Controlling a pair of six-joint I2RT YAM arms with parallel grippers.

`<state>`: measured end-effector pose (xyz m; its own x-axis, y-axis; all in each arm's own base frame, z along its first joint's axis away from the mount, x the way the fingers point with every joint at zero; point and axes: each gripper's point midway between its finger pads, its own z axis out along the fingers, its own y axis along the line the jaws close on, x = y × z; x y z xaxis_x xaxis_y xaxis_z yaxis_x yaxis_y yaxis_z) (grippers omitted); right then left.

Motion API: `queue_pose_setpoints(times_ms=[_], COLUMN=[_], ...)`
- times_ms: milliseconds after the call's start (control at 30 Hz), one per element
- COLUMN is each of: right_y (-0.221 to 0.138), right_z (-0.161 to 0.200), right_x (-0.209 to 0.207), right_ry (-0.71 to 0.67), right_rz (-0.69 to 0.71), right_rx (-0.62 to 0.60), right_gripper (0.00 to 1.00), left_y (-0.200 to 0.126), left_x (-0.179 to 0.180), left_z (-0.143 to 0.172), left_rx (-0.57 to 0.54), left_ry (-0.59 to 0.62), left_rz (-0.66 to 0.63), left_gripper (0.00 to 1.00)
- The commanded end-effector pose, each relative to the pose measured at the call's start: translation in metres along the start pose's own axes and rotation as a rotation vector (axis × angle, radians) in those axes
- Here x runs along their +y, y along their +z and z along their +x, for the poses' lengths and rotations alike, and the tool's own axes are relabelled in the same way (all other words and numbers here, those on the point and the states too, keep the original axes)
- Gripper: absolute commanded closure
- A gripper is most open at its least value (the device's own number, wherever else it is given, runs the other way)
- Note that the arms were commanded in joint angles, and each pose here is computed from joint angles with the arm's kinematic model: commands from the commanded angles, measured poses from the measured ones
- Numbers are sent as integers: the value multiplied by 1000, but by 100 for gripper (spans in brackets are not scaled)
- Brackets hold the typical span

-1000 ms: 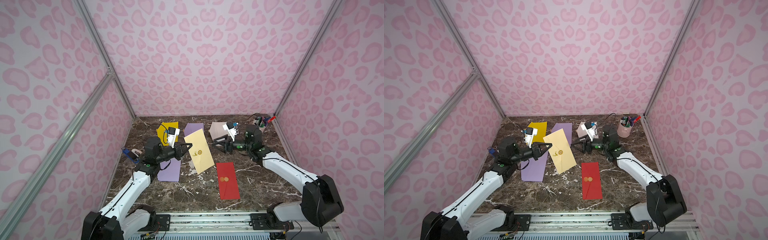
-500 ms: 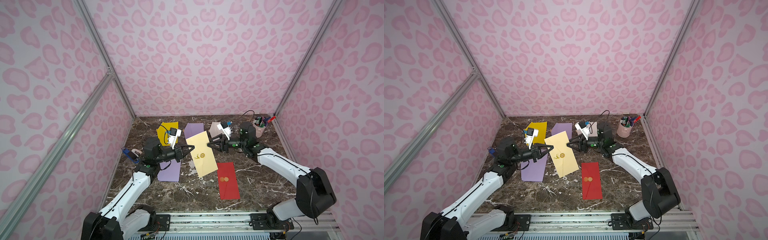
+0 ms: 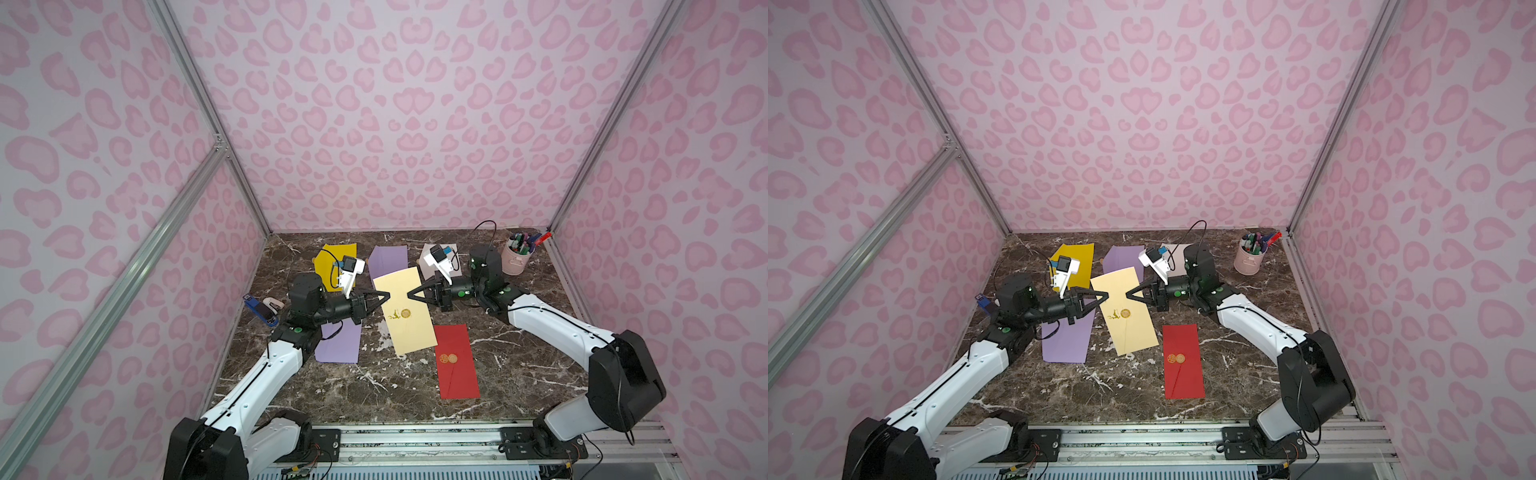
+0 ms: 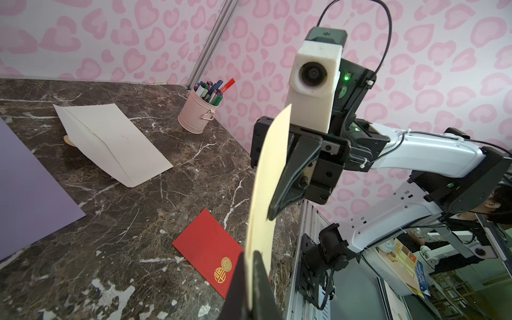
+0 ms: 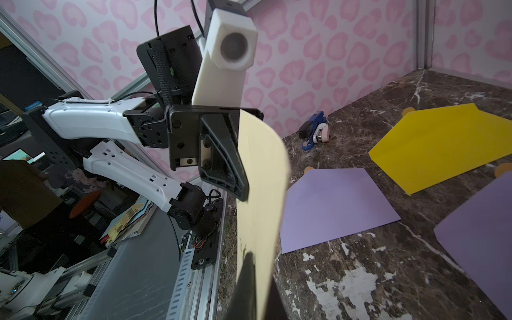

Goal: Open the envelope
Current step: Pick up the envelope from the envelope.

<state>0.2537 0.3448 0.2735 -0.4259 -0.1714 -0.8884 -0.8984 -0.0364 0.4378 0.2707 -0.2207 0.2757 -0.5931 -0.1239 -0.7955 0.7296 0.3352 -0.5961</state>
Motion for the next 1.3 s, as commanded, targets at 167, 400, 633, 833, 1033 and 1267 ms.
queue_pose_setpoints(times_ms=[167, 400, 633, 833, 1033, 1267], right_y=[6, 7, -2, -22, -27, -26], right_z=[5, 4, -12, -46, -67, -66], right_x=[5, 6, -4, 7, 25, 32], right_ry=[-7, 15, 94, 143, 145, 150], right_rz=[-24, 1, 108, 102, 40, 2], right_rx=[25, 3, -117, -311, -366, -363], right_gripper=[100, 100, 100, 100, 100, 100], left_y=[-1, -3, -9, -12, -13, -17], left_x=[0, 5, -1, -13, -24, -39], left_z=[-5, -10, -15, -15, -11, -14], left_rx=[-9, -24, -63, -97, -125, -145], left_ry=[35, 52, 94, 118, 121, 143], left_rz=[-22, -65, -78, -27, 61, 114], left_gripper=[95, 68, 32, 28, 48, 66])
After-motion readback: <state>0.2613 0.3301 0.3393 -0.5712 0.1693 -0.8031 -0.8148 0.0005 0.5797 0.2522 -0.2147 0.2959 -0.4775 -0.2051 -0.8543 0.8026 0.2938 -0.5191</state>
